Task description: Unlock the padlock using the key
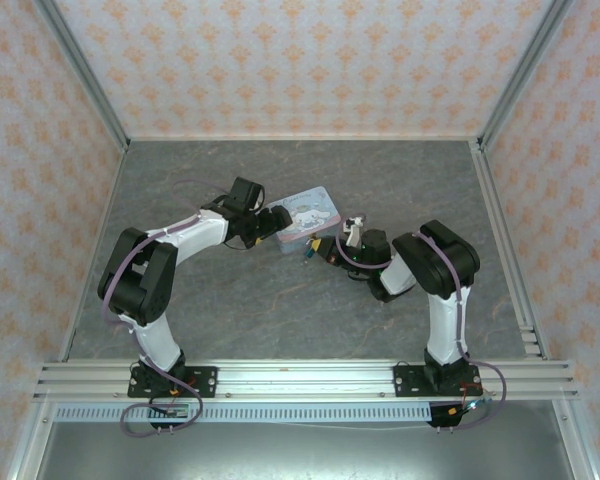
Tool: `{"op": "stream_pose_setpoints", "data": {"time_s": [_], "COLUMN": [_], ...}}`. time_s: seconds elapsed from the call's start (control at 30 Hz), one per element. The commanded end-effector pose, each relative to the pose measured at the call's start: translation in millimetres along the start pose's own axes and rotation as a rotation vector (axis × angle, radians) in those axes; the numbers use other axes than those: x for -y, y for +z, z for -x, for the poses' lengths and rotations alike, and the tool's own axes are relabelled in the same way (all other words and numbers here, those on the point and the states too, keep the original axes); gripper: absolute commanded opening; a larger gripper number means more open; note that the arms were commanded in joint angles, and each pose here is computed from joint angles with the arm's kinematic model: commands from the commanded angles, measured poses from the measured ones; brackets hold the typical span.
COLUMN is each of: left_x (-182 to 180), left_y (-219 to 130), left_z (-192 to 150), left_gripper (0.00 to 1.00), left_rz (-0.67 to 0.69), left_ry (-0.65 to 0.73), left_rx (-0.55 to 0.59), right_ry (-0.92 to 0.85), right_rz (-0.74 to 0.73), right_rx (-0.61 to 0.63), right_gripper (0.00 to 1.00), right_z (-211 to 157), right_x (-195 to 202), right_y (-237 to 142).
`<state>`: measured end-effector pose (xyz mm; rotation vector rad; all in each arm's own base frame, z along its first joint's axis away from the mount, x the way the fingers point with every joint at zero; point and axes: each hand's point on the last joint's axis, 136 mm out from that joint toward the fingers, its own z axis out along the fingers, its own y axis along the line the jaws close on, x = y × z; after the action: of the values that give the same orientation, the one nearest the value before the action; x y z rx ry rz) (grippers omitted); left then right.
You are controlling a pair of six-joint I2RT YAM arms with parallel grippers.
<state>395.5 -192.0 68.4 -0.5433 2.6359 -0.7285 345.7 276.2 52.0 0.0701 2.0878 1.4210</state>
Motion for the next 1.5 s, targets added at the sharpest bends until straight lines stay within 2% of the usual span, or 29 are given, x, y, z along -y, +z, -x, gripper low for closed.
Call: {"op": "stream_pose_setpoints", "data": {"time_s": [0.0,0.53,1.47], "left_x": [-35.0,-39.3,-34.3], "left_y": [5.0,4.3,-7.3], "left_z": [-24.8,-28.6,-26.6], "left_gripper": [0.85,0.85,0.85], "left_rz": [0.127,0.132,0.118], "left_ry": [-0.023,-0.023,-0.009], "left_rx": [-0.073,-0.075,-0.056], "right_ry": [-0.032,0.041,0.109], "right_rz": [0.018,0.001,-0.046], "right_rx": [0.025,0.146,0.259], "right_gripper": [0.03,0.00,0.00], "right_z": [3.3,27.5,46.0], "right_x": [-5.5,-5.6,1.8], "right_y": [-0.5,-14.5,-27.1]}}
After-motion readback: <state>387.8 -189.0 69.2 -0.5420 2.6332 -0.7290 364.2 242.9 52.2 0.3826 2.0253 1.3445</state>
